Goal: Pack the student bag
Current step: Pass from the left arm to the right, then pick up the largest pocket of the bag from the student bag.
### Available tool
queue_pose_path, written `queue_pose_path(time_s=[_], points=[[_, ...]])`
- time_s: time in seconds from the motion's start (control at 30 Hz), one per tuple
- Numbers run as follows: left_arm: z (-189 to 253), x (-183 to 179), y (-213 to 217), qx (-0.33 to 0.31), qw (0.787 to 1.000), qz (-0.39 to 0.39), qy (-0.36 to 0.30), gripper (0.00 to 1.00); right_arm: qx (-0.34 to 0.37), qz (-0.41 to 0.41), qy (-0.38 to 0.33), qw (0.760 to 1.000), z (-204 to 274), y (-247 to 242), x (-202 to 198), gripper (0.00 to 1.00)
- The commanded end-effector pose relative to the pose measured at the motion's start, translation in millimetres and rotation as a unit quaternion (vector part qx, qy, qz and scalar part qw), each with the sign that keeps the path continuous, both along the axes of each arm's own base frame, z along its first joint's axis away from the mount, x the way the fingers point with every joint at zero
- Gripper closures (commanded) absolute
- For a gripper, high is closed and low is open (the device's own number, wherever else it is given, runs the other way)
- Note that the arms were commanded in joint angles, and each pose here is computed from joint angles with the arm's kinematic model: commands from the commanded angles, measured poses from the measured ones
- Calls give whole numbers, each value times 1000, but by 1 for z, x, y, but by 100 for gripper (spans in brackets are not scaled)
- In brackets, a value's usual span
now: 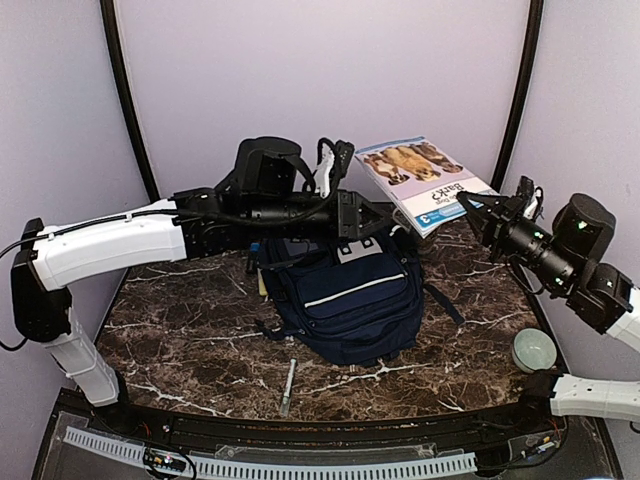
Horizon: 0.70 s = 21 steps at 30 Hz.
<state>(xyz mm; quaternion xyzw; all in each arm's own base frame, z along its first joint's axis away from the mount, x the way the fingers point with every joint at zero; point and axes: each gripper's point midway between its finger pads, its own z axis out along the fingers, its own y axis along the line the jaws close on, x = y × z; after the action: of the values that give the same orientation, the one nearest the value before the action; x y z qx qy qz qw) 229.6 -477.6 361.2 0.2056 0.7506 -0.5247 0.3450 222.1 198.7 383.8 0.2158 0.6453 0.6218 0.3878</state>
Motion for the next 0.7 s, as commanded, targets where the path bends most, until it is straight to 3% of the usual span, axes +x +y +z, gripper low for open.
queue_pose_path(time_s=[0.0,0.07,0.17,0.2,0.4,0.53,0.67], points=[[-17,-14,29,90,996,9,-29,62,-62,-82,-40,994,18,-34,9,100],[-22,-14,35,119,992,21,-40,46,-125,-104,-36,986,18,-43,12,100],[-29,-11,45,160,984,42,-59,13,-223,-128,-33,966,23,-57,14,100],[-32,-9,48,174,981,49,-64,8,-253,-133,-31,958,22,-61,14,100],[-50,-5,62,232,968,67,-75,3,-355,-173,-23,919,27,-93,9,100],[-64,-6,62,270,957,57,-87,8,-358,-196,-22,913,28,-111,0,100],[-85,-15,45,345,932,12,-113,12,-341,-212,-20,916,27,-125,-11,100]])
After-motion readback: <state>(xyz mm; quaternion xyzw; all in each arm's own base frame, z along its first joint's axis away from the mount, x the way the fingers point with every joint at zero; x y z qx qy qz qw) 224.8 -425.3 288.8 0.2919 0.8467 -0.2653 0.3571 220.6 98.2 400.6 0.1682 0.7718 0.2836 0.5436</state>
